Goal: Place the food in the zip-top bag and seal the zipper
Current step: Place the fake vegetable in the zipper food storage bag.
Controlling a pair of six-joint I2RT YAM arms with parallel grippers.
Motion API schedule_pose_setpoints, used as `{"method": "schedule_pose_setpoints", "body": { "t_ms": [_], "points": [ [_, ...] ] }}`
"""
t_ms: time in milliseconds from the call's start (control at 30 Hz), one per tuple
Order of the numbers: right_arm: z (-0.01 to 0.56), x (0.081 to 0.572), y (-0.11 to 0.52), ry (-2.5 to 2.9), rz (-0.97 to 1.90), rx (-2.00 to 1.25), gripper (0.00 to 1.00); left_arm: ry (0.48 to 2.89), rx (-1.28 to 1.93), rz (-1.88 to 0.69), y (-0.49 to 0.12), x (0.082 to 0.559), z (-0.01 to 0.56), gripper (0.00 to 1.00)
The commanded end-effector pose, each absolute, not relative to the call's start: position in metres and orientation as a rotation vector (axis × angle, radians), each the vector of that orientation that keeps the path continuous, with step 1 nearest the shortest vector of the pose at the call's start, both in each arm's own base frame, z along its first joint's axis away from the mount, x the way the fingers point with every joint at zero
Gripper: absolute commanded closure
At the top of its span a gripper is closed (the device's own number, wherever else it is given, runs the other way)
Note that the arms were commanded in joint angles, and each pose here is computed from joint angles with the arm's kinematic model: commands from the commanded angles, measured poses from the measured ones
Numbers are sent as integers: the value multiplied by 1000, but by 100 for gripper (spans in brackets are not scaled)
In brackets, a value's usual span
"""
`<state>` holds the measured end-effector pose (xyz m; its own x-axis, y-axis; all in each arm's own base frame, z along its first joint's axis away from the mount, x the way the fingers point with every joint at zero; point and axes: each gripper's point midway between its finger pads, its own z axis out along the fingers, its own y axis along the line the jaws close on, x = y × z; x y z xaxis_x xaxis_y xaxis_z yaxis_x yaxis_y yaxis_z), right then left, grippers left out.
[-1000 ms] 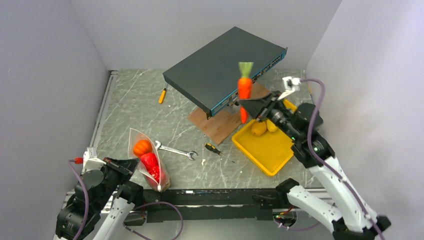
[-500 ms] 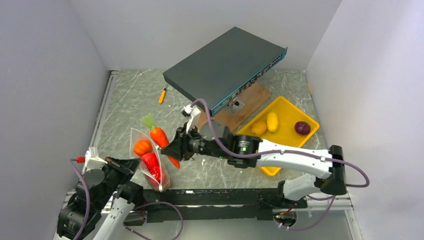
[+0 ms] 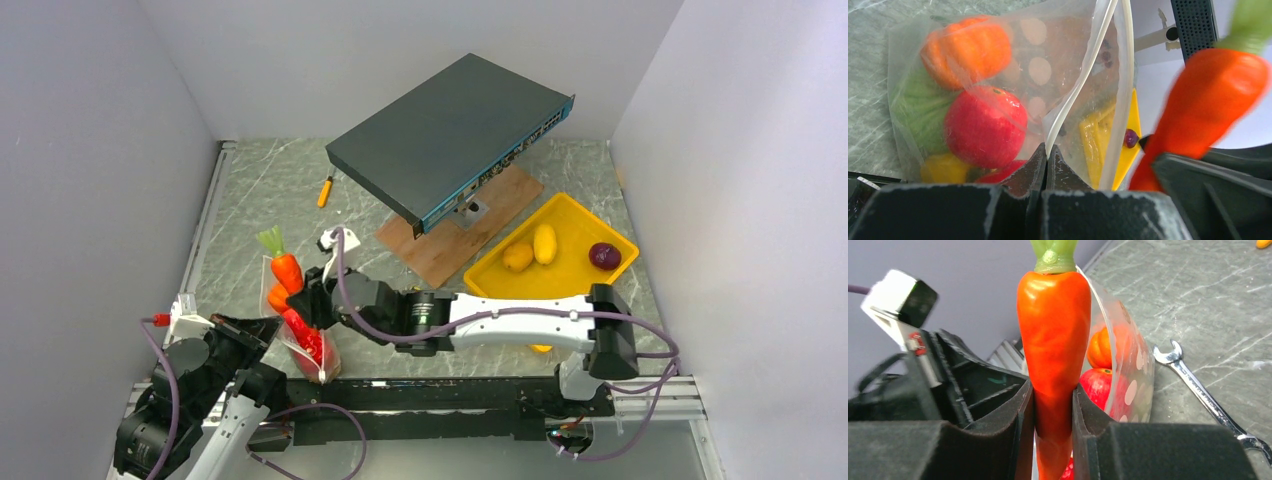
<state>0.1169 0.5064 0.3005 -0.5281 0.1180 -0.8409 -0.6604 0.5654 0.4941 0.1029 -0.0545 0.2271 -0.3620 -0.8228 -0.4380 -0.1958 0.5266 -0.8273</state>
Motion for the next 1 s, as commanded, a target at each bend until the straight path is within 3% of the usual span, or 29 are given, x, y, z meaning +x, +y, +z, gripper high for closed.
{"method": "schedule_pose_setpoints", "body": {
  "t_ms": [0, 367, 967],
  "points": [
    [309, 122, 524, 1797, 1037, -407, 96, 1808, -822, -924, -59, 102, 247, 100],
    [265, 114, 522, 1970, 948, -335, 92, 1795, -832, -903, -54, 100, 250, 100],
    [257, 78, 511, 2057, 1009, -419, 80, 1810, -821, -898, -55, 100, 247, 100]
  ]
}}
